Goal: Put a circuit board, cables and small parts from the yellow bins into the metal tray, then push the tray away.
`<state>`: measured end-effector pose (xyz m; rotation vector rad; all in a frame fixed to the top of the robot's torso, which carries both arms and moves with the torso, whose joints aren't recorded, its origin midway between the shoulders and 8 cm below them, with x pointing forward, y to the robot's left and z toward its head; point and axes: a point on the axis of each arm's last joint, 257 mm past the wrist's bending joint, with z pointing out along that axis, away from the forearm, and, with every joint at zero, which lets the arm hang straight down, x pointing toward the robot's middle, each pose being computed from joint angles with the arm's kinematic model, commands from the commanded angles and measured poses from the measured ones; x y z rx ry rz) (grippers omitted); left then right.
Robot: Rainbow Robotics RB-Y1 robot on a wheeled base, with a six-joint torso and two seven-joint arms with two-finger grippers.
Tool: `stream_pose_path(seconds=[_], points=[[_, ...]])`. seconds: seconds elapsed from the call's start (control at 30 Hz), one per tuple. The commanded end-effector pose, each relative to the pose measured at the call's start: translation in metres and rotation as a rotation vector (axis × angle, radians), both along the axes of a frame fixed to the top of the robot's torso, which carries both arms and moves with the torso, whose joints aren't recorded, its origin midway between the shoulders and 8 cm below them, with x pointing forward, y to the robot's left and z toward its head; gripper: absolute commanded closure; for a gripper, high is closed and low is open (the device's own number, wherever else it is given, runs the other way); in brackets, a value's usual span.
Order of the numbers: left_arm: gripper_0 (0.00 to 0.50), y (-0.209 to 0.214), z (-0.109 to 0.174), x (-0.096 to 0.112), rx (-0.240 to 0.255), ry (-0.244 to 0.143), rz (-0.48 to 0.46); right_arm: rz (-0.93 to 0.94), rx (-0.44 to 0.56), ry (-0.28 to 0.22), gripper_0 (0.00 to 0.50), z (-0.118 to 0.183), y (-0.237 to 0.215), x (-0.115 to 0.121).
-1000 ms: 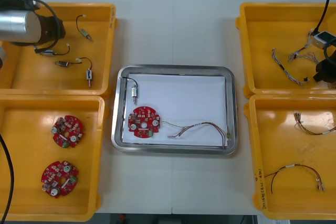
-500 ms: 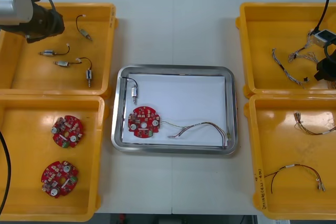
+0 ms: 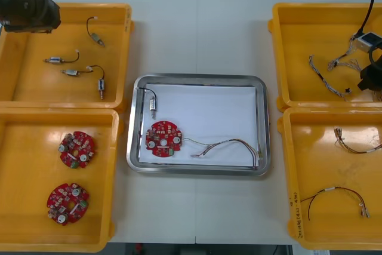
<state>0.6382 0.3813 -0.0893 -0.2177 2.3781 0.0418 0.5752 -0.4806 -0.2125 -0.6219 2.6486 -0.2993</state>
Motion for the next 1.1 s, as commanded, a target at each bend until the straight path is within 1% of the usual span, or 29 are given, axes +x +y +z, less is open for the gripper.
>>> stream_pose_path(seconds=[0.03,0.17,0.27,0.43,0.47,0.5,0.63,0.7,0.73,1.1], points=[[0.500,0.017,0.057,-0.010,0.076,-0.044,-0.018,0.013,-0.046,-0.040,0.000,0.041,-0.011,0.012],[0.500,0.010,0.062,-0.019,0.086,-0.031,-0.030,0.012,-0.048,-0.042,0.000,0.043,-0.012,0.012],[0.499,0.005,0.060,-0.028,0.094,-0.023,-0.037,0.015,-0.047,-0.036,0.000,0.043,-0.010,0.011],[0.500,-0.006,0.059,-0.045,0.116,0.004,-0.055,0.016,-0.051,-0.028,0.000,0.047,-0.010,0.010],[0.500,-0.006,0.059,-0.045,0.116,0.004,-0.055,0.016,-0.051,-0.028,0.000,0.047,-0.010,0.010],[0.498,-0.010,0.058,-0.052,0.121,0.015,-0.058,0.016,-0.052,-0.026,0.000,0.048,-0.010,0.010],[0.499,-0.022,0.057,-0.065,0.122,0.035,-0.075,0.011,-0.047,-0.021,0.000,0.047,-0.012,0.008],[0.500,-0.031,0.055,-0.072,0.123,0.045,-0.086,-0.009,-0.003,-0.014,0.000,0.044,-0.012,0.008],[0.500,-0.034,0.054,-0.075,0.126,0.048,-0.090,-0.002,0.000,-0.012,0.000,0.045,-0.014,0.009],[0.500,-0.076,0.044,-0.105,0.121,0.086,-0.145,0.017,-0.027,-0.025,0.000,0.049,-0.017,0.015]])
